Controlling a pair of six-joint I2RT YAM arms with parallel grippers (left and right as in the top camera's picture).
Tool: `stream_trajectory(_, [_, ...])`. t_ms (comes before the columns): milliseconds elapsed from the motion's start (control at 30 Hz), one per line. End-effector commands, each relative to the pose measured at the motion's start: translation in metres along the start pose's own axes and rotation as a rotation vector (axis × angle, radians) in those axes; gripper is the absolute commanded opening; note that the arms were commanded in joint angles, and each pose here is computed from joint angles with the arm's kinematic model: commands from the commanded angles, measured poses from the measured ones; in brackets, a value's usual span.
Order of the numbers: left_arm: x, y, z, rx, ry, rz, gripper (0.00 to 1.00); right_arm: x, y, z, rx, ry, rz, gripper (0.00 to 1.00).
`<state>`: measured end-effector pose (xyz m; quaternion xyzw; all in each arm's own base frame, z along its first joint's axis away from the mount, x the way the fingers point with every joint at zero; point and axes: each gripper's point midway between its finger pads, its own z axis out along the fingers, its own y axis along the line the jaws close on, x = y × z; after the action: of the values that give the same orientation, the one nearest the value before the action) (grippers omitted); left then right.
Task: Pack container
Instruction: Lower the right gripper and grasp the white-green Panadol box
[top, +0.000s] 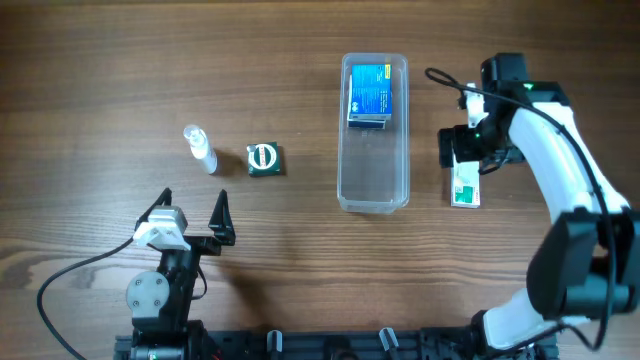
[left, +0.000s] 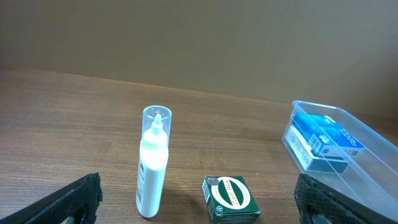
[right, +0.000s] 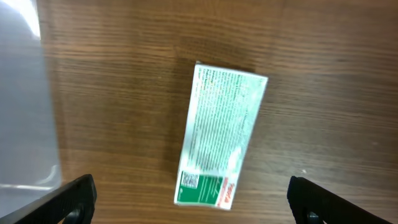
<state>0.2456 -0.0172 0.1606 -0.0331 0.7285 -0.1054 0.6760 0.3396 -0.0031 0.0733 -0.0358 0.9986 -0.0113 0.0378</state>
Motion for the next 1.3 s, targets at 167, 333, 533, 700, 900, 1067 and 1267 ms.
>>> stream_trajectory(167, [0.002, 0.001, 0.0, -0.003, 0.002, 0.014, 1.0, 0.015, -0.002, 0.058, 0.001, 0.165, 0.02, 1.0])
stream_trajectory(333, [0.002, 0.001, 0.0, -0.003, 0.002, 0.014, 1.0, 0.017, -0.002, 0.066, 0.0, 0.188, 0.021, 1.0])
stream_trajectory(533, [0.002, 0.001, 0.0, -0.003, 0.002, 0.014, 1.0, 0.017, -0.005, 0.066, 0.004, 0.188, 0.067, 0.99])
stream_trajectory(700, [0.002, 0.001, 0.0, -0.003, 0.002, 0.014, 1.0, 0.016, -0.005, 0.067, 0.004, 0.181, 0.068, 0.89])
stream_trajectory(900, [0.002, 0.001, 0.0, -0.003, 0.002, 0.014, 1.0, 0.015, -0.01, 0.067, 0.034, 0.176, 0.093, 0.66])
stream_trajectory(1067, [0.002, 0.001, 0.0, -0.003, 0.002, 0.014, 1.0, 0.014, -0.01, 0.067, 0.037, 0.173, 0.092, 0.63])
stream_trajectory(1267, [0.002, 0.001, 0.0, -0.003, 0.002, 0.014, 1.0, 0.013, -0.011, 0.067, 0.042, 0.167, 0.094, 0.58])
